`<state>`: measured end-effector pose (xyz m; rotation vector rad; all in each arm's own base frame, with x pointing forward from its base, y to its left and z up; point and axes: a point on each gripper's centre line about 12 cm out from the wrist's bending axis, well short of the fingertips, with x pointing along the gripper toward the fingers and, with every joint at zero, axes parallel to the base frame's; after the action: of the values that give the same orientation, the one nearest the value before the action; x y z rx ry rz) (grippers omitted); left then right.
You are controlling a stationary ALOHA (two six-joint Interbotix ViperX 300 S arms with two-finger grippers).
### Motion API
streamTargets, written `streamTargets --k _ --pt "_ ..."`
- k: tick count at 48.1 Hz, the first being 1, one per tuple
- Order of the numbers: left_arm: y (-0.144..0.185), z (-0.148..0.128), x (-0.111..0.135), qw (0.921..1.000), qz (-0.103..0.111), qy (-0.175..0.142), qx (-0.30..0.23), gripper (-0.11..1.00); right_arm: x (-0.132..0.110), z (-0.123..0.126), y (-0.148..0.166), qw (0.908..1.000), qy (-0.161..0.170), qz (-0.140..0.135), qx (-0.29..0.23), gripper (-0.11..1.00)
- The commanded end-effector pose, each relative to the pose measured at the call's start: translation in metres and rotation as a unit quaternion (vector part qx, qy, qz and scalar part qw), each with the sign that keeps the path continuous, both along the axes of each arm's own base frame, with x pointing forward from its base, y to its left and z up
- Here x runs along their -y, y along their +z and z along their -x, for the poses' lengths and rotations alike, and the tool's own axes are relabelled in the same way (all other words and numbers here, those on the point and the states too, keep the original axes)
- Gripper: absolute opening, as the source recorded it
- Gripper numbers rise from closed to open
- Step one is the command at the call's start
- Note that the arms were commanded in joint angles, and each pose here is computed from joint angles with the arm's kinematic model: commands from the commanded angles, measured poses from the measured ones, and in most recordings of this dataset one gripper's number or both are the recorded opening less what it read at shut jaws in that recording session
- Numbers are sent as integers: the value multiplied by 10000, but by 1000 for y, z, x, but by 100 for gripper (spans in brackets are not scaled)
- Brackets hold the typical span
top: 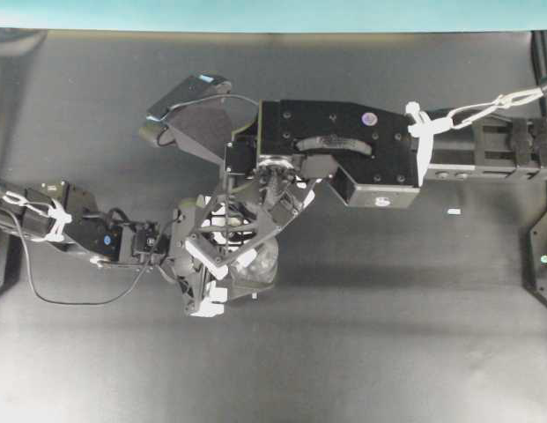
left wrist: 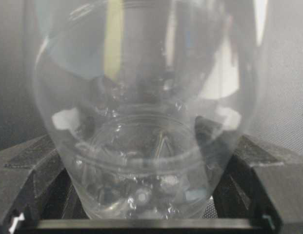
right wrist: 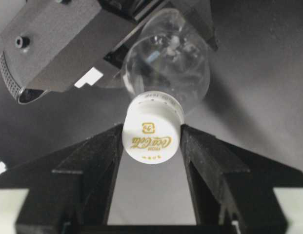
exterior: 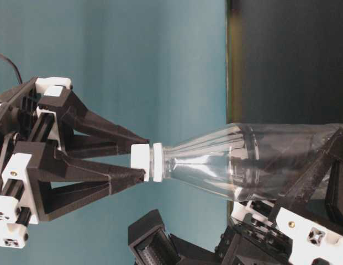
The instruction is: Open the bottle cap by holding the bottle with the left arm and twisting the cap with the right arm.
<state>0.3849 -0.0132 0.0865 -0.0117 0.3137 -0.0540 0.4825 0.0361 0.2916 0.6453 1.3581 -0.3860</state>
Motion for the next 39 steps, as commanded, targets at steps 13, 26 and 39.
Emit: streamTargets --k 13,26,39 --pt "4 -2 1 10000 3 -20 69 82 2 1 4 9981 596 119 68 39" --pt "3 -2 1 10000 10 -17 61 82 2 1 5 9666 2503 465 284 39" --pt "3 -2 0 10000 10 -10 61 82 2 0 8 9219 3782 687 488 39"
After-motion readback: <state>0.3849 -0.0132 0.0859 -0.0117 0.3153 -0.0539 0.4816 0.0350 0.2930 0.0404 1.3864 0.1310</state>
